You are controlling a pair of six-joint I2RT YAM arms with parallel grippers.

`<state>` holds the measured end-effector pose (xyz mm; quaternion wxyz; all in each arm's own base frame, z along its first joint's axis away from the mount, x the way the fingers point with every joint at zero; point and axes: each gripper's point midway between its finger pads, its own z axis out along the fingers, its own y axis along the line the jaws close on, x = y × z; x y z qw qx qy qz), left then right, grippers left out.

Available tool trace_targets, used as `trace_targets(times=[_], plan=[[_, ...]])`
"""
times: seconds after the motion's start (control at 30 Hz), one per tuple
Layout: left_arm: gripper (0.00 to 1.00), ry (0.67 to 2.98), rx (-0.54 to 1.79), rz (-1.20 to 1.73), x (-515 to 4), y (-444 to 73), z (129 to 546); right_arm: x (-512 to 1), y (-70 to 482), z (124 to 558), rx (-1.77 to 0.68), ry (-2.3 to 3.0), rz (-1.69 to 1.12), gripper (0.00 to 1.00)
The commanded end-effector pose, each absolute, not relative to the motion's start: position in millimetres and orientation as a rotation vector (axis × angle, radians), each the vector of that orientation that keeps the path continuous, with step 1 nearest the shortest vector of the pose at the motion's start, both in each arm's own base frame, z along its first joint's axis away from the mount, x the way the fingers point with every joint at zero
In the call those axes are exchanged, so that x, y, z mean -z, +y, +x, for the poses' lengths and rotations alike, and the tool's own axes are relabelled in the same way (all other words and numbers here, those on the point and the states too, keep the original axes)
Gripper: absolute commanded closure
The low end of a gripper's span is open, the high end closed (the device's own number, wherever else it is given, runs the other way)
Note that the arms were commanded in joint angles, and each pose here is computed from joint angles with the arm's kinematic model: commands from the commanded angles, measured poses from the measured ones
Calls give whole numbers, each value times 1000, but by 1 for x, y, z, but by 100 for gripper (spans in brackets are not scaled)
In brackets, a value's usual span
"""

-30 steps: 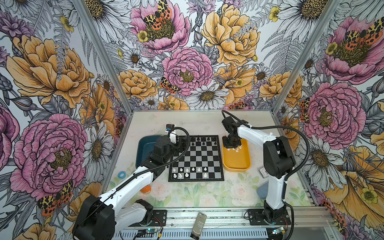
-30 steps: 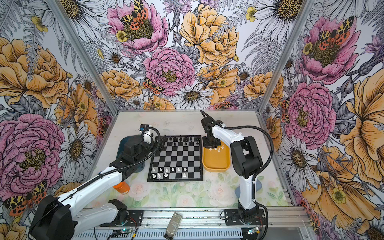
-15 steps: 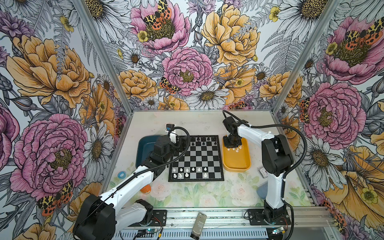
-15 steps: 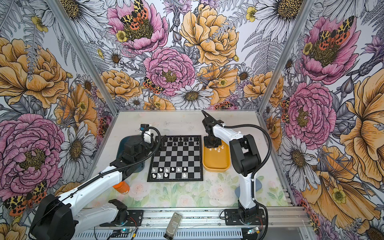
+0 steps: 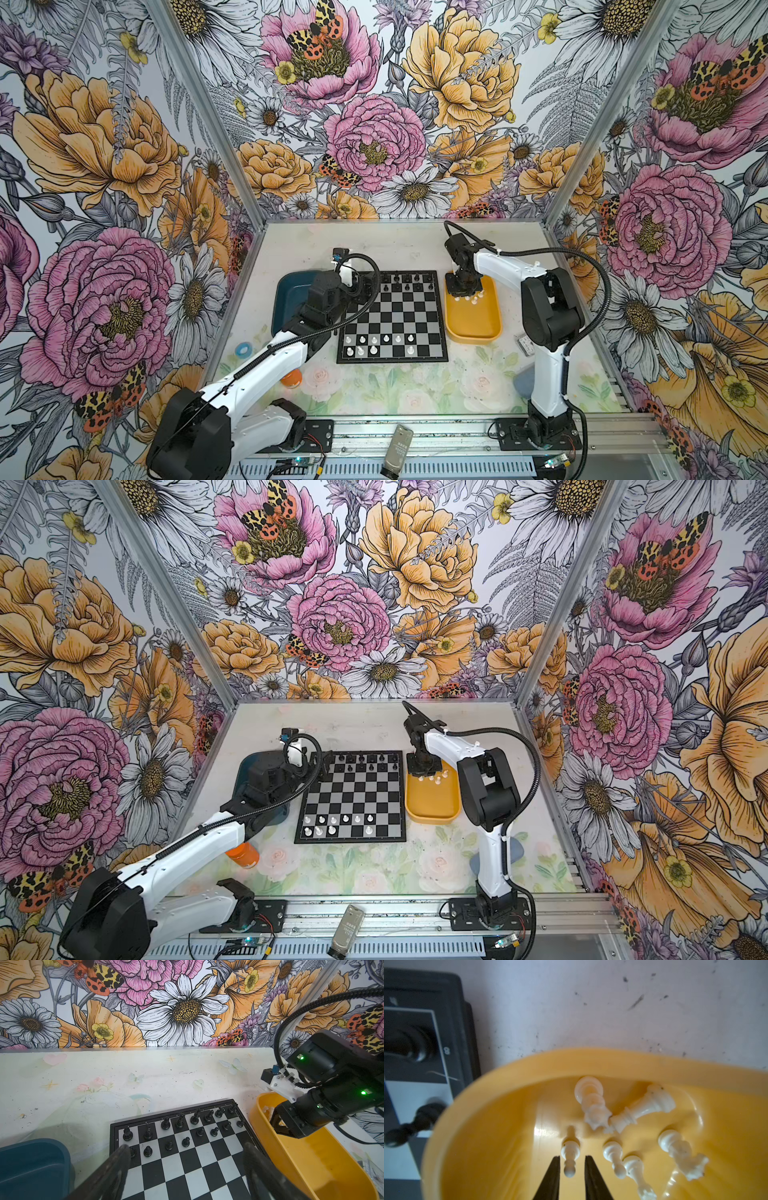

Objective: Set up the chess pieces on the board
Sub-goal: 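Close the right gripper on a white pawn in the yellow tray and lift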

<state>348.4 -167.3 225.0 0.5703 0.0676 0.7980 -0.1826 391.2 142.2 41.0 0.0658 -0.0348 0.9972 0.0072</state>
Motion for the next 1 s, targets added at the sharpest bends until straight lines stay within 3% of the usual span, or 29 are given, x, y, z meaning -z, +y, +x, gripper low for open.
trace_targets(times=[0.0,0.7,0.97], plan=[[14,1846,447,167,-236,-170,352,-42,146,402,-39,2983,-119,77],[14,1845,446,166,-236,-169,351,-36,147,400,-45,3000,-117,81],[14,1845,445,165,-236,-169,351,-38,145,401,-39,2993,-116,97]])
